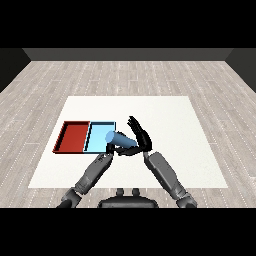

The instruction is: Pick the blue can and put it in the blue box

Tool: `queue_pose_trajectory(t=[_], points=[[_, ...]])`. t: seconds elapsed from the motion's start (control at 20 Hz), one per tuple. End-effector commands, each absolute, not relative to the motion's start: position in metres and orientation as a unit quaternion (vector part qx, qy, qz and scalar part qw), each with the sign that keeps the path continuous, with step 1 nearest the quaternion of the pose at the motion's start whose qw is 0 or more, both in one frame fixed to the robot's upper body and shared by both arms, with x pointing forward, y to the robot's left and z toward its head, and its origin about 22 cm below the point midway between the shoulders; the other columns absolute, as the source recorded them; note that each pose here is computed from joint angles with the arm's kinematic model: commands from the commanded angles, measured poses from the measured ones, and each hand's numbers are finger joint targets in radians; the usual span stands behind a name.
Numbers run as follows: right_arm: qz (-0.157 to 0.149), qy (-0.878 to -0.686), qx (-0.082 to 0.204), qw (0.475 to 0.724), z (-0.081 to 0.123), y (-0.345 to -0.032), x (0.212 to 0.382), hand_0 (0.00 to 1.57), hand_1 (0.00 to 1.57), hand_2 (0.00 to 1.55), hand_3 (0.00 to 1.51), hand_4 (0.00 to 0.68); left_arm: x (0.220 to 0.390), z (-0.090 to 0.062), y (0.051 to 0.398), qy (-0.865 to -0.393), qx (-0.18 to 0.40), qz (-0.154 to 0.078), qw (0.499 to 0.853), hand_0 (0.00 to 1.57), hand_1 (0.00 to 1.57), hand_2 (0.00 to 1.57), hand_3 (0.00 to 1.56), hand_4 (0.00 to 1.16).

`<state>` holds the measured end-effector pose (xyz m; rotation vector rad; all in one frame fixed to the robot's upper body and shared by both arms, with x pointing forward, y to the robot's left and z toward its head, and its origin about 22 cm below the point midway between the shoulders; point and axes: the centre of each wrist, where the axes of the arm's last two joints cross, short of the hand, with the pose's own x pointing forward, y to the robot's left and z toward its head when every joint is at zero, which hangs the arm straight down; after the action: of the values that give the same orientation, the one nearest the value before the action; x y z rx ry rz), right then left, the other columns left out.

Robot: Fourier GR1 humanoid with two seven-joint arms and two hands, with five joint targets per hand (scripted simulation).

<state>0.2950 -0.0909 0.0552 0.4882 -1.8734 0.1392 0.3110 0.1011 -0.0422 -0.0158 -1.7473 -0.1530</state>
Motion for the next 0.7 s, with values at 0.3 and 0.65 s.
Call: queue_pose_trajectory(t=[0.3,0.65], points=[[-0.006,-0.821,0.177,0.543,0.077,-0.161,0.262,0.0,0.0,0.0,0.0,0.0,0.308,-0.051,0.107,-0.767,0.02,-0.081,0.637,1.57,1.57,1.57,1.49,1.13],[-0.055,-0.848,0.14,0.508,0.078,-0.23,0.263,0.0,0.0,0.0,0.0,0.0,0.341,-0.032,0.178,-0.743,0.085,-0.076,0.66,1.57,1.57,1.57,1.51,1.13]])
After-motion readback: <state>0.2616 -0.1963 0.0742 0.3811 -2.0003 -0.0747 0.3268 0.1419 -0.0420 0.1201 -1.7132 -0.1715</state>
